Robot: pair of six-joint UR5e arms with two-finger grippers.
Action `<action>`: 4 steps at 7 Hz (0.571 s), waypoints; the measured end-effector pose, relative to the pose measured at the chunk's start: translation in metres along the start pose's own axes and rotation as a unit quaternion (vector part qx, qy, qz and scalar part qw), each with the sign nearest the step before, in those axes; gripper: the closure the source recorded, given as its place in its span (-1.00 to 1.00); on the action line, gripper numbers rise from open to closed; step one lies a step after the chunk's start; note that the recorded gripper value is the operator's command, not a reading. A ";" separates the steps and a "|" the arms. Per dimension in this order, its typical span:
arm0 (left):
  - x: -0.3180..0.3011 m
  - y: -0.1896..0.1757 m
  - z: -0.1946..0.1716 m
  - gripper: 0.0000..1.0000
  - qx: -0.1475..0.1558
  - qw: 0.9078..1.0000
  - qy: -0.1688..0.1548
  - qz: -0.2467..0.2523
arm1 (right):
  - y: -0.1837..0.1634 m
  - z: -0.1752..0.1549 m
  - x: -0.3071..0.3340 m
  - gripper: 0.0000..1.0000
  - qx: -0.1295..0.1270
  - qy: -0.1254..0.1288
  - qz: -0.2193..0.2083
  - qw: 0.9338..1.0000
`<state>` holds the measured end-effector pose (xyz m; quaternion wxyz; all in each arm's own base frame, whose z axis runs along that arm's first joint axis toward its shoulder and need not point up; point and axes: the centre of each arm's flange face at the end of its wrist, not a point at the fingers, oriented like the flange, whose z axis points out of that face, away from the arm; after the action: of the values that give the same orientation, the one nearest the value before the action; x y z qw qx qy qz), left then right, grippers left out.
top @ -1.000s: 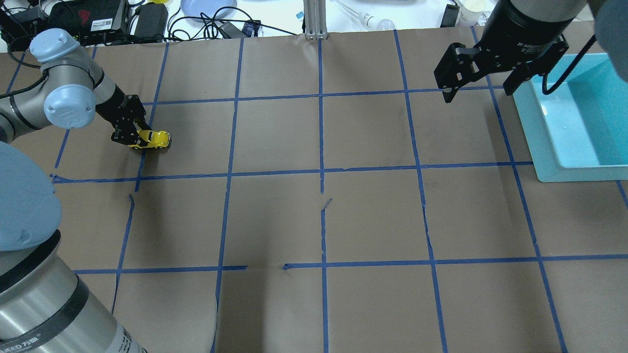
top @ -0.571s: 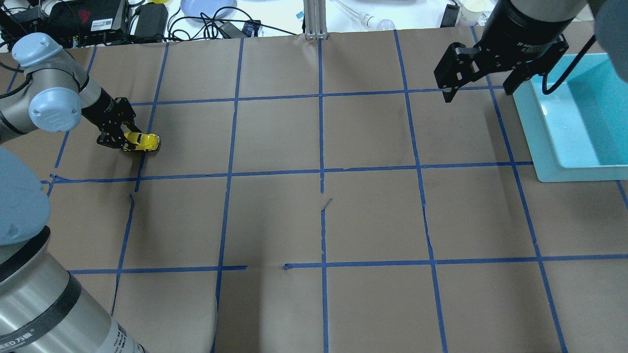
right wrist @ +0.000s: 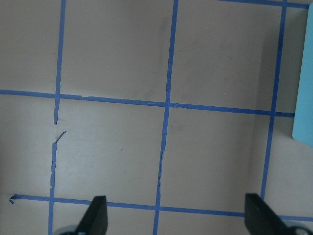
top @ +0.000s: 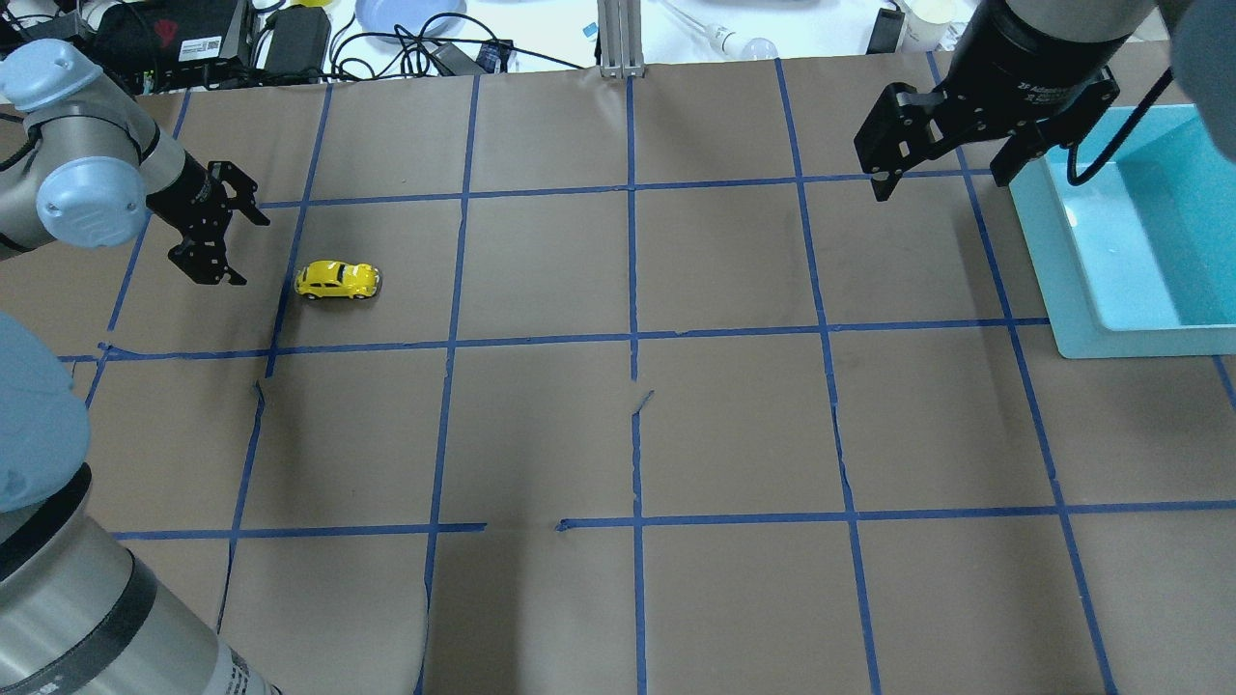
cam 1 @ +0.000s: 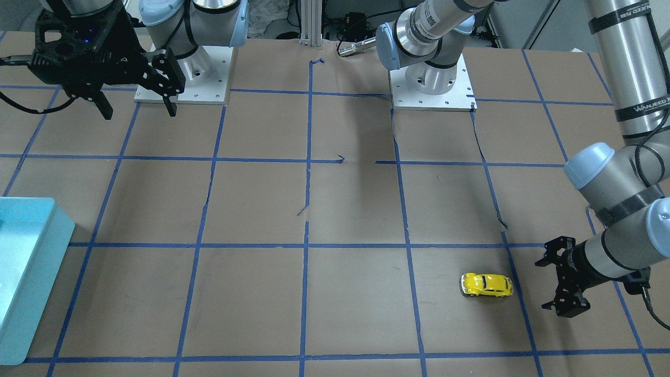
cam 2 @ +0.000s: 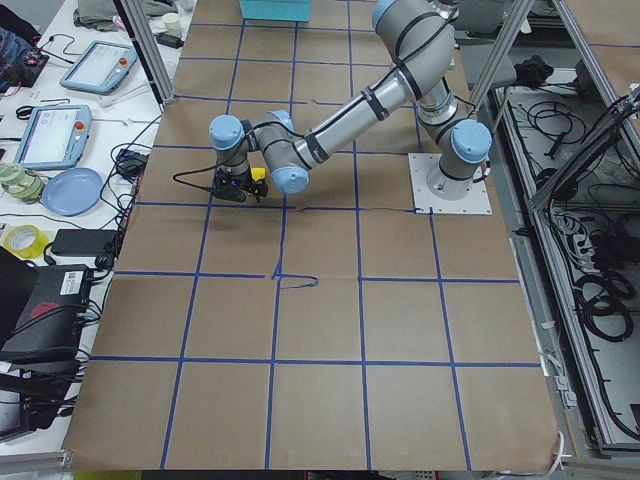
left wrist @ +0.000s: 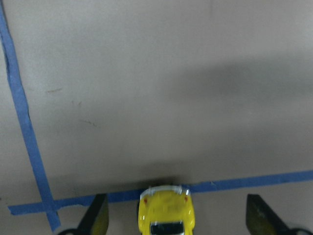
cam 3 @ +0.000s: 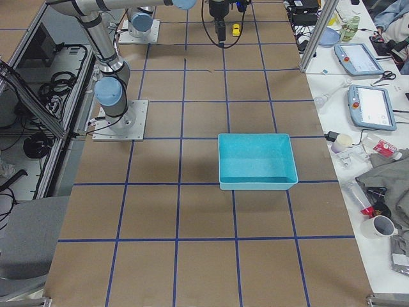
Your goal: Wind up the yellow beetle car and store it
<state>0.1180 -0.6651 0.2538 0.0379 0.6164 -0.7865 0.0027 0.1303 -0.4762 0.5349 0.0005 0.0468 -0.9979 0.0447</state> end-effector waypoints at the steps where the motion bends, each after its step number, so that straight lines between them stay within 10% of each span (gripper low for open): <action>1: 0.004 0.020 -0.028 -1.00 0.012 0.997 0.013 0.074 | 0.000 0.000 0.000 -1.00 0.000 0.000 0.000 1.000; 4: -0.003 0.094 -0.127 -1.00 0.036 0.949 0.027 0.313 | 0.000 0.000 0.000 -1.00 0.000 0.000 0.000 1.000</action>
<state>0.0349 -0.6331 0.3845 0.0343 0.3401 -0.9379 0.0595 0.1300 -0.4762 0.5348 0.0009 0.0468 -0.9979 0.0443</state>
